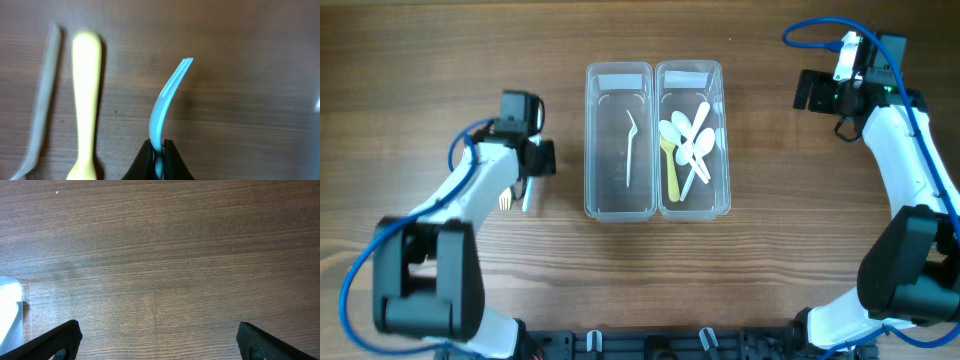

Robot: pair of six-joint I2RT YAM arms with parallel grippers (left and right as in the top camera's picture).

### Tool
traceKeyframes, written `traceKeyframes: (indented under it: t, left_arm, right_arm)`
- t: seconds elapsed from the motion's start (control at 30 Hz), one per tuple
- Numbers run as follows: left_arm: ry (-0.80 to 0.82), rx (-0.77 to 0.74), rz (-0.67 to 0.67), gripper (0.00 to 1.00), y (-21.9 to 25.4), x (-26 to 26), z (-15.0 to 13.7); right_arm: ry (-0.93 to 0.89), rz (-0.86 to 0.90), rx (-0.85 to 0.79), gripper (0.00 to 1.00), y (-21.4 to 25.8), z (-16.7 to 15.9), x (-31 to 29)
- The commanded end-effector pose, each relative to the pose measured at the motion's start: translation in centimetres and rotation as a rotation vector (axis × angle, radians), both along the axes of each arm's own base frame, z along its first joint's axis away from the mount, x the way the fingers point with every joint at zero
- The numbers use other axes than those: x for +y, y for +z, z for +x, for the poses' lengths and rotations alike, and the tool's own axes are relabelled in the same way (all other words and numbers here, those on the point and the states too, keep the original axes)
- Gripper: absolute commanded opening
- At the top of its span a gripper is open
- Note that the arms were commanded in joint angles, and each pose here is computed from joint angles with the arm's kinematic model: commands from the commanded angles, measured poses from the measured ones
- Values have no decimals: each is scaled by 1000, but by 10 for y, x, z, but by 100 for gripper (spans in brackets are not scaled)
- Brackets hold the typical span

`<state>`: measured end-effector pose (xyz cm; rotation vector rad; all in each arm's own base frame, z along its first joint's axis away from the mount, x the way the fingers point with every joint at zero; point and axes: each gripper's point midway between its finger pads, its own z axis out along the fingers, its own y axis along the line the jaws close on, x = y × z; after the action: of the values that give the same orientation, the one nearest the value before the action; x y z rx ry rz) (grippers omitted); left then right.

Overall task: Pack container
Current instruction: 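Grasp the light blue fork with the left gripper, then carry the light blue fork into the left container and release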

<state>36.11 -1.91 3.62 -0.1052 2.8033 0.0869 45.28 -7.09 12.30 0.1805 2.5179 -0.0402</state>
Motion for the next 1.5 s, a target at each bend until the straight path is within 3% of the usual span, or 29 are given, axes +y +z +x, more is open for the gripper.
traceKeyframes:
  t: [0.0,0.07,0.2,0.6,0.7,0.73,0.77,0.97,1.07,1.13,1.27,1.47]
  left_arm:
    - [-118,-258,-273,4,115,-58,29]
    - [-175,-320,-376,4,147,-84,24]
    - [-133,-351,-471,4,170,-111,14]
    - [-106,-166,-517,7,102,-165,18]
    - [-114,-184,-529,45,106,-167,21]
    - [-116,-195,-532,63,108,-167,23]
    - [-128,-211,-529,72,111,-166,25]
    - [-148,-396,-478,77,174,-118,35]
    - [-12,-468,-390,78,199,-62,27]
    - [80,-479,-321,73,205,-27,16]
    - [98,-404,-158,68,185,14,4]
    - [57,-183,-80,56,114,22,9]
  right_arm:
    - [11,-11,-16,100,7,1,1]
    - [11,-11,-16,100,7,1,1]
    - [10,-11,-16,100,7,1,1]
    - [11,-11,-16,100,7,1,1]
    - [11,-11,-16,100,7,1,1]
    - [11,-11,-16,100,7,1,1]
    - [10,-11,-16,100,7,1,1]
    - [11,-11,-16,100,7,1,1]
    - [11,-11,-16,100,7,1,1]
    - [11,-11,-16,100,7,1,1]
    - [11,-11,-16,100,7,1,1]
    - [11,-11,-16,100,7,1,1]
